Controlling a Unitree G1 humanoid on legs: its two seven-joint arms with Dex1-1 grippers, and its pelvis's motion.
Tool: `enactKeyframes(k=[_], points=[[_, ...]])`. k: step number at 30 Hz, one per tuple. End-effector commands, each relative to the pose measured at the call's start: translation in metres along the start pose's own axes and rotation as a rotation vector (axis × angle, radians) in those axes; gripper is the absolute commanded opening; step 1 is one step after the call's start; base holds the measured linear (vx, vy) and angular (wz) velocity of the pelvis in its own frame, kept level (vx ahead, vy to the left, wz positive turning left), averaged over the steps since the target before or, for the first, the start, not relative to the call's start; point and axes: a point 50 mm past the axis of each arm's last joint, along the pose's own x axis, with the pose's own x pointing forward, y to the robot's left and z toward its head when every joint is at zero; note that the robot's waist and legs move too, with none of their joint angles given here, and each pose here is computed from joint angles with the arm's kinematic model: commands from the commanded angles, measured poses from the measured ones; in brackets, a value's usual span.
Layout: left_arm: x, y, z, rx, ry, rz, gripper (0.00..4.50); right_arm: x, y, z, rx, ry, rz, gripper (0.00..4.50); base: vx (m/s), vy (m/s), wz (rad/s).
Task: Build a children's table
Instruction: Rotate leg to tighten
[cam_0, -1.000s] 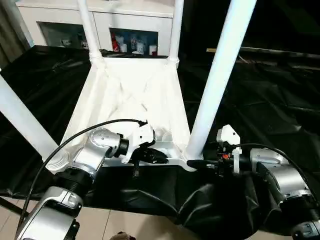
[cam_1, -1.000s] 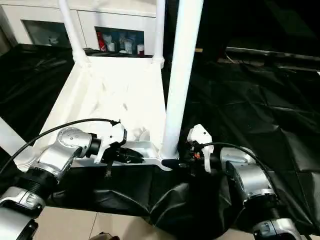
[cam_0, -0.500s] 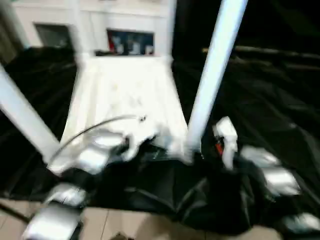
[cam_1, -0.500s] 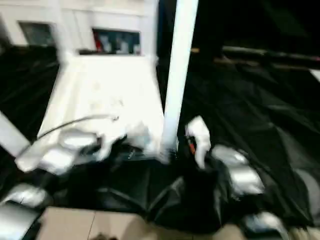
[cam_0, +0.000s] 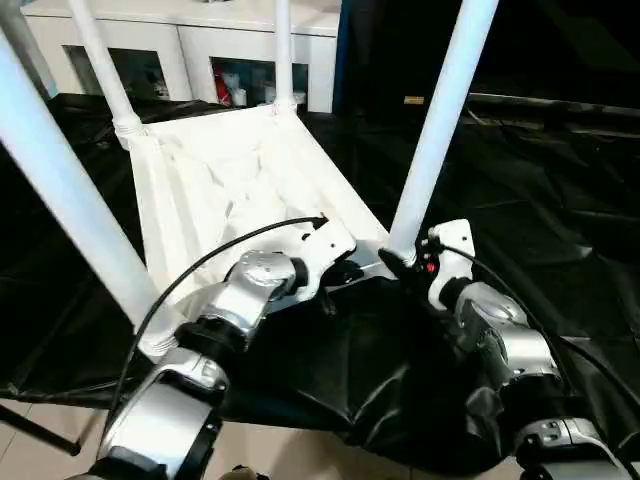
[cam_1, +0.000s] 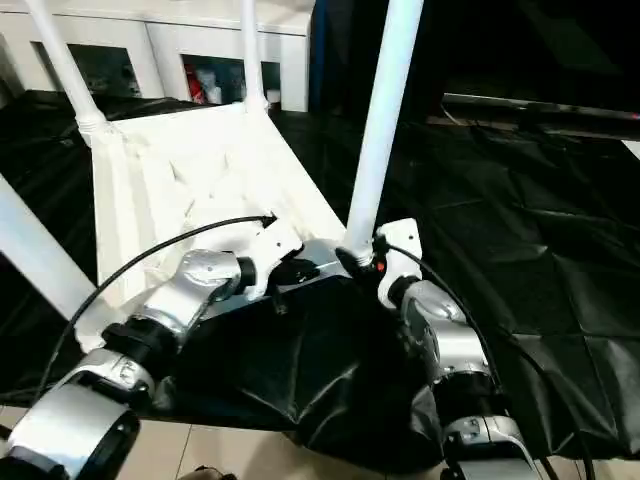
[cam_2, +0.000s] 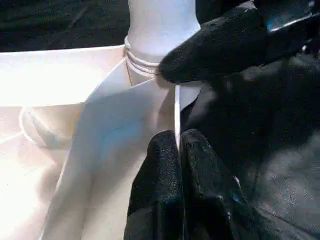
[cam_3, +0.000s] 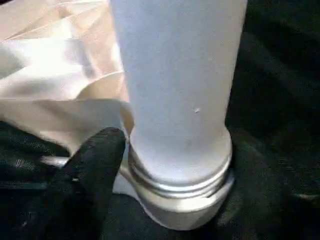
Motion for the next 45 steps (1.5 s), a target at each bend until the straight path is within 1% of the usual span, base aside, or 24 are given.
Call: enactKeyframes(k=[1,4,5,6,8,12,17,19,21,23,24,28,29,30,32,34,35,38,39,40,41,42,44,45], points=[[0.006,-0.011,0.015,0.043,-0.091,-0.093,0.00,0.006,0.021,0.002,-0.054,0.009,0.168,3.83,0.000,0.000,0.00],[-0.006,-0.010,0.009,0.053,-0.085,-0.155,0.00,-0.007,0.013,0.008,-0.159,0.024,0.289,3.83,0.000,0.000,0.00],[-0.006,-0.010,0.009,0.053,-0.085,-0.155,0.00,-0.007,0.013,0.008,-0.159,0.024,0.289,3.83,0.000,0.000,0.00],[-0.011,-0.010,0.007,0.061,-0.082,-0.184,0.00,-0.011,0.008,0.010,-0.197,0.032,0.305,3.83,0.000,0.000,0.00],[-0.020,-0.010,0.003,0.072,-0.071,-0.234,0.00,-0.017,0.003,0.014,-0.235,0.040,0.351,3.83,0.000,0.000,0.00],[-0.038,-0.012,-0.004,0.087,-0.066,-0.348,0.00,-0.030,-0.002,0.022,-0.252,0.054,0.469,3.83,0.000,0.000,0.00],[-0.048,-0.013,-0.009,0.086,-0.047,-0.391,0.00,-0.036,-0.002,0.021,-0.261,0.079,0.546,3.83,0.000,0.000,0.00],[-0.051,-0.013,-0.010,0.085,-0.042,-0.395,0.00,-0.036,-0.002,0.021,-0.261,0.085,0.562,3.54,0.000,0.000,0.00],[-0.053,-0.012,-0.011,0.084,-0.037,-0.396,0.00,-0.037,-0.002,0.019,-0.261,0.091,0.576,3.47,0.000,0.000,0.00],[-0.055,-0.012,-0.011,0.086,-0.033,-0.398,0.00,-0.037,-0.001,0.018,-0.260,0.096,0.589,3.18,0.000,0.000,0.00],[-0.055,-0.012,-0.011,0.085,-0.033,-0.399,0.00,-0.037,0.000,0.018,-0.259,0.099,0.596,3.18,0.000,0.000,0.00],[-0.055,-0.012,-0.010,0.084,-0.037,-0.392,0.00,-0.038,0.002,0.017,-0.250,0.100,0.613,2.81,0.000,0.000,0.00],[-0.055,-0.012,-0.010,0.084,-0.037,-0.391,0.00,-0.038,0.002,0.017,-0.249,0.101,0.613,2.81,0.000,0.000,0.00],[-0.053,-0.010,-0.010,0.086,-0.037,-0.362,0.00,-0.038,0.002,0.015,-0.239,0.105,0.604,2.81,0.000,0.000,0.00],[-0.050,-0.008,-0.010,0.085,-0.034,-0.317,0.00,-0.038,0.002,0.012,-0.221,0.110,0.576,2.53,0.000,0.000,0.00],[-0.046,-0.004,-0.009,0.078,-0.028,-0.254,0.00,-0.035,0.000,0.007,-0.202,0.116,0.507,2.47,0.000,0.000,0.00],[-0.043,-0.002,-0.008,0.070,-0.025,-0.213,0.00,-0.033,-0.001,0.003,-0.189,0.121,0.447,2.28,0.000,0.000,0.00],[-0.031,0.002,-0.004,0.042,-0.031,-0.120,0.00,-0.021,-0.007,-0.013,-0.119,0.143,0.178,2.16,0.000,0.000,0.00],[-0.031,0.002,-0.004,0.042,-0.031,-0.120,0.00,-0.021,-0.007,-0.013,-0.119,0.143,0.178,2.14,0.000,0.000,0.00],[-0.026,0.000,-0.002,0.038,-0.034,-0.110,0.00,-0.018,-0.008,-0.018,-0.088,0.145,0.103,2.07,0.000,0.000,0.00],[-0.014,-0.003,0.003,0.016,-0.042,-0.075,0.00,-0.011,-0.006,-0.023,-0.025,0.141,-0.016,2.06,0.000,0.000,0.00],[-0.012,-0.003,0.005,0.011,-0.044,-0.067,0.00,-0.010,-0.005,-0.024,-0.014,0.140,-0.036,2.06,0.000,0.000,0.00],[-0.002,-0.004,0.010,-0.001,-0.046,-0.022,0.00,-0.003,-0.001,-0.026,0.048,0.128,-0.099,2.05,0.000,0.000,0.00],[0.004,-0.005,0.013,-0.006,-0.048,0.001,0.00,0.002,0.005,-0.026,0.075,0.122,-0.124,2.05,0.000,0.000,0.00]])
